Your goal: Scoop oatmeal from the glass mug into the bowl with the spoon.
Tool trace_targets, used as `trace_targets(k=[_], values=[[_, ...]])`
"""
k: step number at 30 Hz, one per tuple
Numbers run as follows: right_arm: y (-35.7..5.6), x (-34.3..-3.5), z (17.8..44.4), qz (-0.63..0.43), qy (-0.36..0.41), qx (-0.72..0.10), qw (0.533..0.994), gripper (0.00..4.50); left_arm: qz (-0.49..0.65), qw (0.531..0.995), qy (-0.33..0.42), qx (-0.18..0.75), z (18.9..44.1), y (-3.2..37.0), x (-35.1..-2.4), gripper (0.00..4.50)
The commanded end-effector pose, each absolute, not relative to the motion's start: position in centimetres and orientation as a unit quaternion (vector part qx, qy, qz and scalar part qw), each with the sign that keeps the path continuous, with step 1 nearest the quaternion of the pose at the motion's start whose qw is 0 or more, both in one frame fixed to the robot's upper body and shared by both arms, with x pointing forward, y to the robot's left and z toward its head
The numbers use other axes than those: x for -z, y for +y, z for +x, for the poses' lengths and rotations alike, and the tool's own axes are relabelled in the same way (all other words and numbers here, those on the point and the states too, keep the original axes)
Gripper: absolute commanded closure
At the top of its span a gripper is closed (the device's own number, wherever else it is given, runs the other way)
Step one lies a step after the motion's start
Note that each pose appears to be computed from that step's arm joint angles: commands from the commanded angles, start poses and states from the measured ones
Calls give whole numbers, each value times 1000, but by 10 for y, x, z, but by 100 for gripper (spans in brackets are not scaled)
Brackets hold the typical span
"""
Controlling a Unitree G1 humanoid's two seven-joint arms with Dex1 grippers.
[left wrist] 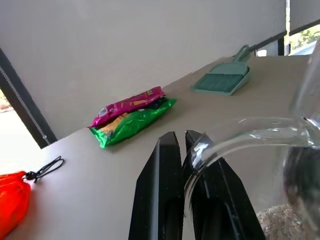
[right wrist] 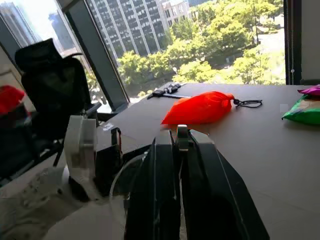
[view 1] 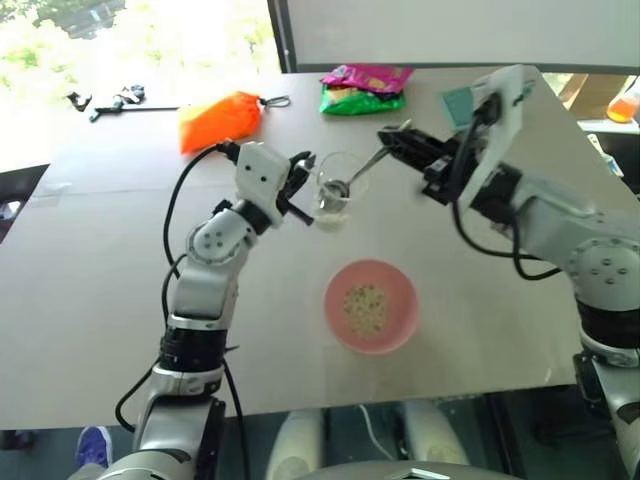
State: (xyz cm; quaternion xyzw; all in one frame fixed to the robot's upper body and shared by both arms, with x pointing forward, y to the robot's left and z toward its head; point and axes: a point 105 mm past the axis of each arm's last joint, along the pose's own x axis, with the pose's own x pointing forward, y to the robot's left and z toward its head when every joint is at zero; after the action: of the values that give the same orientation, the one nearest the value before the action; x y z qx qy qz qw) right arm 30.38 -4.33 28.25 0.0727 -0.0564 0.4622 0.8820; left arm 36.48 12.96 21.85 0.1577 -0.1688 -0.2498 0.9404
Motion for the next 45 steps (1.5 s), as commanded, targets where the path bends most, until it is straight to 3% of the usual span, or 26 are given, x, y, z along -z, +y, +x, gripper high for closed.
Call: trace_targets(k=[1,6,8,11,15,19,25,36,39,45], values=[[-27,-281,311,38,-76,-478,874,415,138,942,-199,234,358,127,-235,448],[-22,-281,313,4,-91,-500,861,216,120,951,-188,212,360,133,-232,450],[-32,-301,301,32,-123,-518,846,123,98,962,-178,181,363,150,-229,450],[-60,-334,286,79,-181,-526,827,123,67,974,-170,130,366,181,-224,450],[-92,-342,280,95,-198,-501,837,123,44,983,-161,72,365,217,-218,450],[-118,-301,294,13,-150,-428,891,123,45,988,-147,23,365,249,-209,450],[-140,-231,302,-39,-88,-379,920,123,23,991,-130,-21,362,272,-185,450],[-146,-193,301,-59,-66,-345,934,123,5,992,-112,-54,342,275,-161,450],[-143,-193,305,-62,-68,-341,935,117,-4,992,-114,-57,340,275,-160,340],[-139,-192,306,-84,-63,-350,931,117,-4,991,-118,-58,328,276,-165,59]])
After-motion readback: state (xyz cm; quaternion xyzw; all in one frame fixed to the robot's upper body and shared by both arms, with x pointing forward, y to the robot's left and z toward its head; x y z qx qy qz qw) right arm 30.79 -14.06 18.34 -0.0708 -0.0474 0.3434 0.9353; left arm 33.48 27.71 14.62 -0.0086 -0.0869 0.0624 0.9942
